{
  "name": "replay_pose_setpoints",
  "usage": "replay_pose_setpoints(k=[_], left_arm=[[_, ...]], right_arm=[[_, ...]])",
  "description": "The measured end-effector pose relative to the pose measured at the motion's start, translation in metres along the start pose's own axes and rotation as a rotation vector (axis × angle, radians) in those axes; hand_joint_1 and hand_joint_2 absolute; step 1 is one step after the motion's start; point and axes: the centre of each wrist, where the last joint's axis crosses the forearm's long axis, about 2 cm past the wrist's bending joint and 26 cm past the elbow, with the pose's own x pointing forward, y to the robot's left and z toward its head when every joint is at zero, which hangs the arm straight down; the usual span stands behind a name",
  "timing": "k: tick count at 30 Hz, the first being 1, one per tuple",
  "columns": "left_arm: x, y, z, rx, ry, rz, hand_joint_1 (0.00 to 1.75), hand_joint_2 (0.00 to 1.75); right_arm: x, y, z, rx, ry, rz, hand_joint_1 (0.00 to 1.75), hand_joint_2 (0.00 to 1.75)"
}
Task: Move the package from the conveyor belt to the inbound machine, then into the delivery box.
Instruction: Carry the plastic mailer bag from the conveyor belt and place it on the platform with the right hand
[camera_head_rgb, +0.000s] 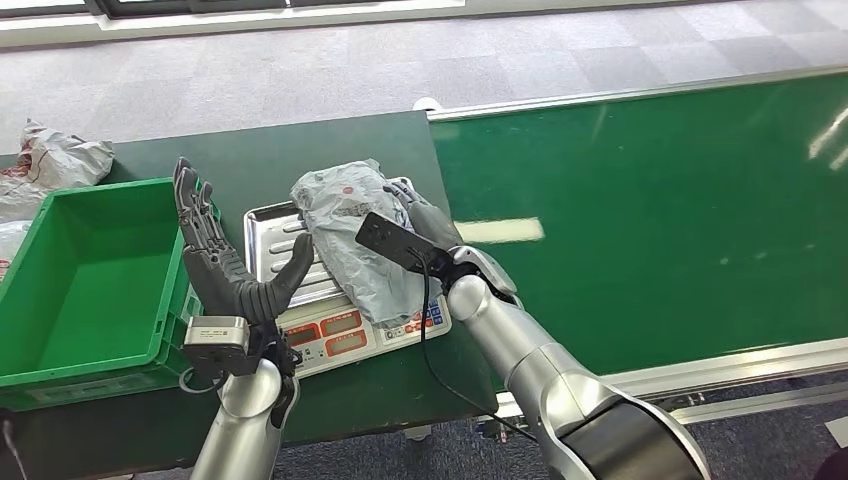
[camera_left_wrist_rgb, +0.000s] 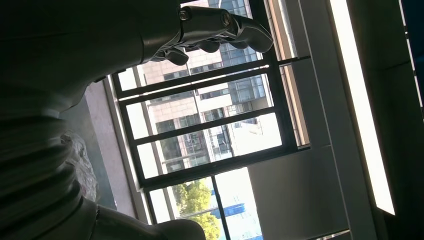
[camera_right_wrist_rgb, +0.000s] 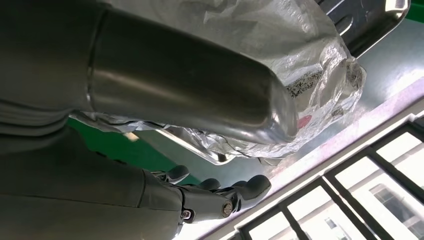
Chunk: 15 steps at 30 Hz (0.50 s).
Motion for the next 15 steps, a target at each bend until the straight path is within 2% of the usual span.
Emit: replay_pose_setpoints(k=[1, 5, 10, 12, 15], left_arm=[[0.0, 0.0, 0.0, 0.001, 0.0, -0.003, 0.0, 1.75], [0.0, 0.003, 0.002, 0.019, 0.002, -0.017, 0.0, 1.75], [-0.002, 0.003, 0.004, -0.005, 0.044, -0.042, 0.0, 1.75], [-0.01, -0.001, 0.002, -0.105, 0.097, -0.122, 0.0, 1.75], [-0.036, -0.012, -0.005, -0.361, 0.165, -0.323, 0.0, 1.75]], right_arm=[[0.0, -0.001, 0.0, -0.041, -0.024, 0.007, 0.0, 1.75], [0.01, -0.012, 0.003, -0.378, -0.218, 0.048, 0.0, 1.75], [0.056, -0.039, 0.033, -0.866, -0.526, 0.203, 0.0, 1.75], [0.077, -0.05, 0.057, -1.009, -0.659, 0.278, 0.0, 1.75], [0.109, -0.066, 0.097, -1.181, -0.825, 0.356, 0.0, 1.75]])
